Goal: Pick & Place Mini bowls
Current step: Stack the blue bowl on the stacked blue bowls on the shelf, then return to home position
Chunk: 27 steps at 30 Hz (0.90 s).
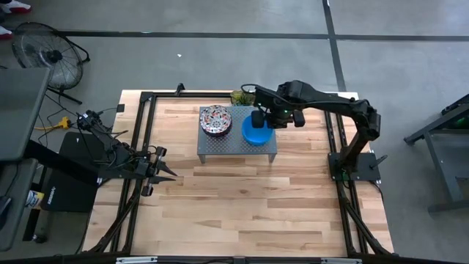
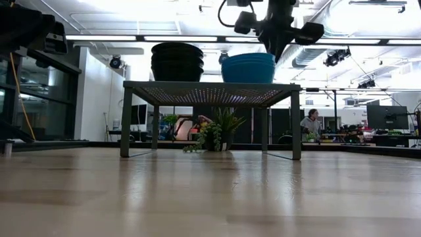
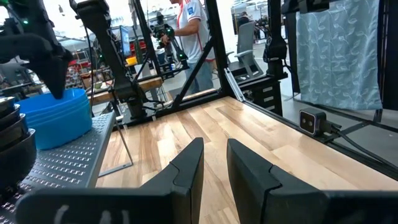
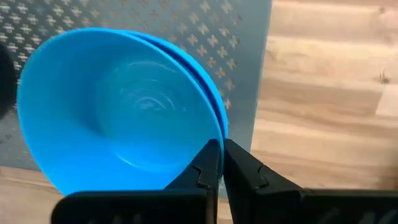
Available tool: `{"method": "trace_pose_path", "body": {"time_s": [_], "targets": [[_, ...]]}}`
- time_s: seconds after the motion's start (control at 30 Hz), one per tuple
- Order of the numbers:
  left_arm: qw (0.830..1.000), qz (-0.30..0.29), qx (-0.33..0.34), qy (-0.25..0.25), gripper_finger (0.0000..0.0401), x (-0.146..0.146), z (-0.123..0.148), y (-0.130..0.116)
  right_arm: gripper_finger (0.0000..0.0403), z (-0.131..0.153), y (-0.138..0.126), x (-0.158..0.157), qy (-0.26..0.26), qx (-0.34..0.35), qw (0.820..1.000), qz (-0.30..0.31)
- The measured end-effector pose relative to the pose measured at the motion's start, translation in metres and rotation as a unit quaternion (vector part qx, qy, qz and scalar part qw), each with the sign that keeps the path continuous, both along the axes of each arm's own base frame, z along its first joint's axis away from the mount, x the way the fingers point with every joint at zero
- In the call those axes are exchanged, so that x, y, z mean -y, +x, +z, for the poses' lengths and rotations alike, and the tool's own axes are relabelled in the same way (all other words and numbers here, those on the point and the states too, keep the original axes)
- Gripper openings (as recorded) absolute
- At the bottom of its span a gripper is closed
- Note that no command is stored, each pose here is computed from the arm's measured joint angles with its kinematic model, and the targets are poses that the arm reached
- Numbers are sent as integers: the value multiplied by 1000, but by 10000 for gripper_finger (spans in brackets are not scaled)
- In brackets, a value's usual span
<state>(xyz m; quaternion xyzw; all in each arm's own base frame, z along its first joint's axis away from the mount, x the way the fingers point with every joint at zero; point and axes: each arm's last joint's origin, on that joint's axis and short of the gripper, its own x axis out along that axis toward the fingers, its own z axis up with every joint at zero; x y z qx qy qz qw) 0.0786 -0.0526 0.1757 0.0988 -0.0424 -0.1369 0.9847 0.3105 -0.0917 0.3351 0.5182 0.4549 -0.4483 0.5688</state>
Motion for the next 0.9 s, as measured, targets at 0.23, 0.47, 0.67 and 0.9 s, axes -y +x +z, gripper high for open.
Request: {"method": "trace_pose_path", "body": {"time_s": [0.23,0.47,0.67,0.9], "targets": [[1000,0,0,0,66,0,0,0,52,6,1,7,-31,19,999,34],[1000,0,0,0,66,0,0,0,116,6,-2,15,-24,23,995,97],[1000,0,0,0,66,0,0,0,128,26,-24,14,-73,20,985,155],[1000,0,0,0,66,0,0,0,119,69,-74,-3,-188,41,958,215]]}}
